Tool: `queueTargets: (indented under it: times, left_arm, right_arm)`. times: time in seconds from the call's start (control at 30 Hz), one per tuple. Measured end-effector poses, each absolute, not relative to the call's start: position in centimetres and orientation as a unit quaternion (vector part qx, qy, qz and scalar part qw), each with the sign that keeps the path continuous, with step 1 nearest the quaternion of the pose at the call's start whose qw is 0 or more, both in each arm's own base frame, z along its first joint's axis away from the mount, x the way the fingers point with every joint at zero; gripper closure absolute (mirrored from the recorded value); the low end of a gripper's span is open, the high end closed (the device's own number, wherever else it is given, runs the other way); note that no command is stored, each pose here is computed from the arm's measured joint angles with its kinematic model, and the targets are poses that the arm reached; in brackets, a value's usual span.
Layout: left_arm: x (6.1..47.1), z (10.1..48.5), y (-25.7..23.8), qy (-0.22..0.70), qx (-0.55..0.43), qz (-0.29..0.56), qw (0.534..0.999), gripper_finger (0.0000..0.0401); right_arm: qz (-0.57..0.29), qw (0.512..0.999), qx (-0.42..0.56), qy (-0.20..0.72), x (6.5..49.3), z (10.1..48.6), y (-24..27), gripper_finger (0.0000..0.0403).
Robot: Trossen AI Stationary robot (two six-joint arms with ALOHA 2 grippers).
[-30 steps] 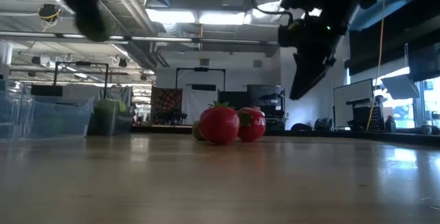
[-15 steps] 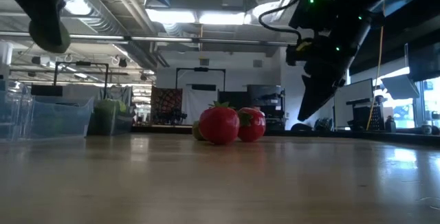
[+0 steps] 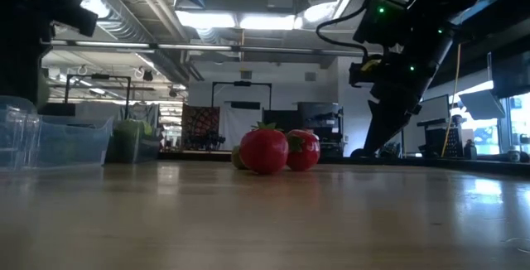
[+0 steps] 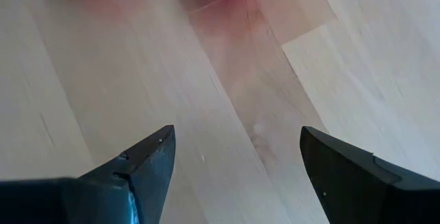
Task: Sort produce into baskets
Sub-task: Put the lime into the transparent bin
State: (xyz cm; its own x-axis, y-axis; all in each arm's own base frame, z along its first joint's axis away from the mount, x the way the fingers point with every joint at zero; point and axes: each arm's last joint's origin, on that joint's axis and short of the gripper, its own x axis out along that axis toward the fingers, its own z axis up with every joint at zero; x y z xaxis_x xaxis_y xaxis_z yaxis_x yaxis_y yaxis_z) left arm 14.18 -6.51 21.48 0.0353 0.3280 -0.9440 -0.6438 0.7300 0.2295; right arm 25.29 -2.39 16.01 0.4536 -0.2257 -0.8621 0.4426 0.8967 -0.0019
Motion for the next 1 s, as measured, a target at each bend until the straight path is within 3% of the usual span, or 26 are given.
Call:
queueTargets:
  times: [0.33, 1.0]
  left_arm:
    - [13.5, 19.0, -5.6, 0.590, -0.164, 0.326, 0.720, 0.0184]
    - [13.5, 18.9, -5.6, 0.605, -0.126, 0.297, 0.728, 0.0177]
  right_arm:
    - [-0.198, 0.846, 0.112, 0.482, 25.3, 16.0, -2.4, 0.0111]
    - [-0.197, 0.854, 0.114, 0.469, 25.6, 16.2, -2.4, 0.0111]
